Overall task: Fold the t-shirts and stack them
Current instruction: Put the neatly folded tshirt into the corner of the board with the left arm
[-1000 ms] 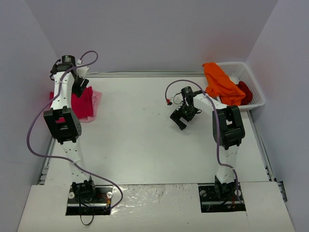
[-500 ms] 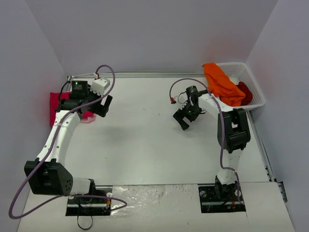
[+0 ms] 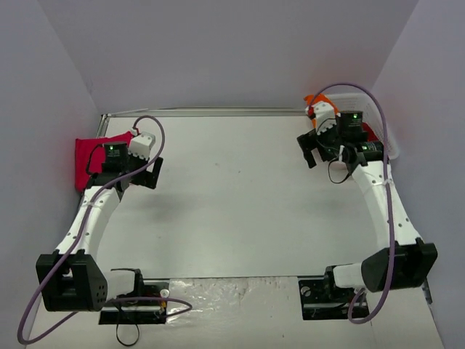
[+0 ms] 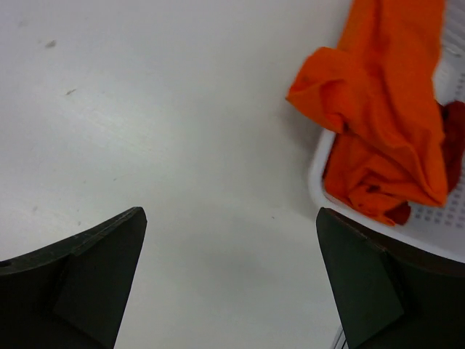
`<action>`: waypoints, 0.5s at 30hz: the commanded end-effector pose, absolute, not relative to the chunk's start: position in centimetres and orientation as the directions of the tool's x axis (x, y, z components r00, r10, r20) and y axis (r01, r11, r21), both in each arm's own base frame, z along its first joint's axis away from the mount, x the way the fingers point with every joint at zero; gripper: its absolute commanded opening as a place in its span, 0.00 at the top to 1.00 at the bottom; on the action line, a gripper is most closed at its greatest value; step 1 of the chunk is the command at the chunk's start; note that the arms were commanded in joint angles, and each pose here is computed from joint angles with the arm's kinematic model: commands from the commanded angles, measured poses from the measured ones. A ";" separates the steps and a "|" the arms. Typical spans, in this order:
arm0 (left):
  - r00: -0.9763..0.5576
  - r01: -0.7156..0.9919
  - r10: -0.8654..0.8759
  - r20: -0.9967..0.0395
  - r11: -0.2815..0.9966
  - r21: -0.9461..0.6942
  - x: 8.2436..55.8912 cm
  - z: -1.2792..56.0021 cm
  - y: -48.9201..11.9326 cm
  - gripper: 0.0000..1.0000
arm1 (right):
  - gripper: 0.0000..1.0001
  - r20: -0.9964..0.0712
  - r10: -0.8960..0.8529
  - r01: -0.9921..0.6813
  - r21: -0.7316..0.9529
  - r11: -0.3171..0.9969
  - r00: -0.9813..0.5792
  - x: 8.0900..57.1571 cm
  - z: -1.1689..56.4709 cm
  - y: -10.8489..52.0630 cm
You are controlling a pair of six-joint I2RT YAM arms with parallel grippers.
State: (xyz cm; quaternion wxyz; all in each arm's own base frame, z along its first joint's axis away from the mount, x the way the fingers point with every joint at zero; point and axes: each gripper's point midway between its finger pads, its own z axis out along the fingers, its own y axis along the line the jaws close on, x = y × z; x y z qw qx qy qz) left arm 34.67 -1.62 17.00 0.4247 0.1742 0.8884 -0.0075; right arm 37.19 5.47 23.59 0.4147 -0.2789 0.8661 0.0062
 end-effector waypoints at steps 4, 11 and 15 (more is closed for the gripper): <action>-0.528 0.299 0.250 -0.812 0.949 0.098 36.4 19.0 -1.6 0.06 | 0.00 -0.853 -0.252 -0.258 -0.144 0.955 -0.457 35.4 27.0 0.8; -0.538 0.295 0.254 -0.803 0.950 0.103 36.5 17.8 -1.1 0.06 | 0.00 -0.901 -0.163 -0.175 -0.100 0.980 -0.402 34.5 27.1 -1.6; -0.542 0.293 0.249 -0.803 0.951 0.097 36.3 17.2 -0.8 0.06 | 0.00 -0.904 -0.137 -0.201 -0.058 0.978 -0.405 34.3 26.1 -2.1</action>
